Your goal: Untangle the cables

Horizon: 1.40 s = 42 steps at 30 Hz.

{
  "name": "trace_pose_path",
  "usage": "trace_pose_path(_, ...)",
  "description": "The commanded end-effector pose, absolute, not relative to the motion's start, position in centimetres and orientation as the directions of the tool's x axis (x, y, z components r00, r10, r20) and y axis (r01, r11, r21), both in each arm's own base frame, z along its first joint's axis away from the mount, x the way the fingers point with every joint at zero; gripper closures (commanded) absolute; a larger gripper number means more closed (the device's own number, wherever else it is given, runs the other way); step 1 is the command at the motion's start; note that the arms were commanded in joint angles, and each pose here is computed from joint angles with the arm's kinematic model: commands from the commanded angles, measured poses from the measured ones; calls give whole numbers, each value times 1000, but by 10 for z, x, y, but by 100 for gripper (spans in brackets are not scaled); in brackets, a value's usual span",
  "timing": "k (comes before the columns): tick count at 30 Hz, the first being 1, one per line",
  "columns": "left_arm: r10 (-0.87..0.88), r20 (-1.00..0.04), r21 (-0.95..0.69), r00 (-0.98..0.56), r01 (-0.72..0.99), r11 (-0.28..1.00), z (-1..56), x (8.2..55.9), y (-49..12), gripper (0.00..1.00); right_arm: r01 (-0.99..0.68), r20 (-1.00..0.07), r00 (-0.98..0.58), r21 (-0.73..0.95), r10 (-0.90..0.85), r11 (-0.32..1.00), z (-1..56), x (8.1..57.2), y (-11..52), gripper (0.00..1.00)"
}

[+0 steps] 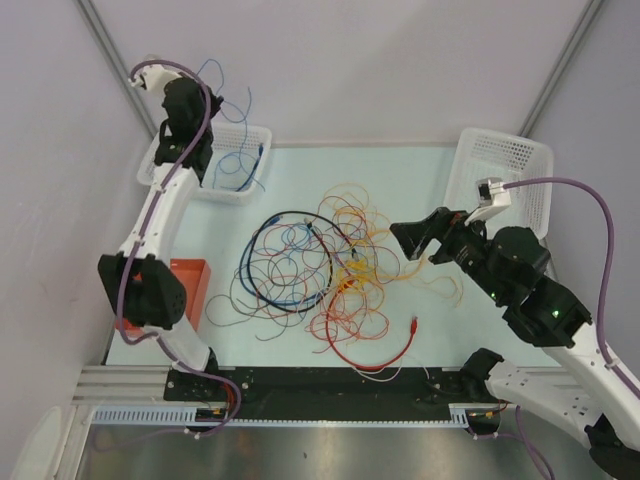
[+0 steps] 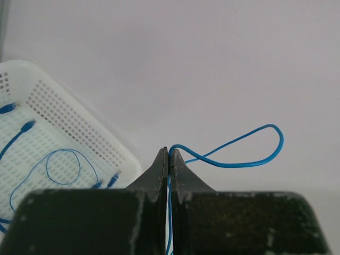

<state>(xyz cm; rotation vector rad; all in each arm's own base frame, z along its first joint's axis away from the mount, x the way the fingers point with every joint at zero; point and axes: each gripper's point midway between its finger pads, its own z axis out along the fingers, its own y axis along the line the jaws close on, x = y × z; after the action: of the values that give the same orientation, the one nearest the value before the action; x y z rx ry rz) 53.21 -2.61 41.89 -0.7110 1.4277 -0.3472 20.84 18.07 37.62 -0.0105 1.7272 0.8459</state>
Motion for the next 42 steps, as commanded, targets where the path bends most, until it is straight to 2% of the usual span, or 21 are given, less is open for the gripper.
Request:
trace_pose_path(1, -612, -723, -688, 320, -259, 678, 411, 563, 7, 100, -425, -887, -289, 457, 361, 782, 367, 220, 177, 0)
trace_pose_path(6, -476, -768, -633, 429, -389, 670, 395, 576, 39, 100, -403, -883, -303, 459, 357, 792, 346, 227, 178, 0)
trace_pose_path(10, -358, -777, -596, 517, -422, 683, 411, 585, 54, 100, -396, -871, -327, 478, 366, 784, 330, 232, 183, 0)
trace_pose_path(13, -306, -805, -552, 509, -452, 700, 404, 598, 57, 100, -383, -863, -342, 490, 372, 783, 318, 239, 186, 0)
trace_pose_path(18, -318, -861, -498, 398, -530, 687, 346, 610, 56, 98, -382, -858, -362, 494, 365, 781, 310, 244, 191, 0)
trace_pose_path(19, -322, -864, -495, 387, -540, 681, 337, 609, 57, 91, -382, -858, -364, 493, 364, 781, 309, 244, 192, 0)
trace_pose_path(20, -332, -860, -504, 388, -545, 670, 332, 606, 58, 70, -382, -858, -364, 493, 364, 781, 309, 244, 192, 0)
trace_pose_path(22, -323, -881, -471, 345, -588, 658, 313, 601, 62, 45, -383, -855, -370, 496, 362, 779, 308, 242, 192, 0)
trace_pose_path(23, -326, -885, -465, 332, -597, 654, 309, 600, 61, 2, -382, -853, -374, 499, 364, 778, 308, 242, 191, 0)
trace_pose_path(27, -346, -891, -452, 292, -623, 638, 312, 589, 62, 0, -375, -834, -391, 530, 388, 761, 309, 239, 190, 0)
trace_pose_path(32, -438, -855, -516, 277, -538, 667, 333, 563, 31, 0, -385, -823, -402, 549, 401, 742, 312, 233, 190, 0)
trace_pose_path(33, -448, -861, -502, 239, -539, 677, 322, 553, 23, 0, -387, -824, -400, 550, 403, 741, 314, 233, 189, 0)
trace_pose_path(34, -473, -845, -531, 249, -495, 688, 339, 538, 14, 0, -390, -828, -399, 542, 394, 745, 313, 233, 189, 0)
trace_pose_path(36, -512, -841, -532, 173, -430, 729, 318, 518, -20, 0, -382, -830, -407, 534, 381, 754, 308, 232, 187, 0)
trace_pose_path(37, -542, -819, -571, 192, -373, 731, 336, 497, -30, 0, -375, -830, -413, 530, 375, 761, 305, 232, 186, 0)
trace_pose_path(38, -570, -813, -573, 122, -344, 744, 305, 483, -54, 0, -358, -827, -424, 528, 370, 770, 300, 231, 184, 0)
trace_pose_path(40, -608, -790, -602, 75, -283, 747, 294, 458, -78, 1, -335, -818, -450, 526, 358, 781, 290, 231, 183, 0)
trace_pose_path(42, -640, -767, -618, -57, -207, 759, 271, 427, -115, 0, -307, -808, -480, 519, 341, 798, 279, 231, 181, 0)
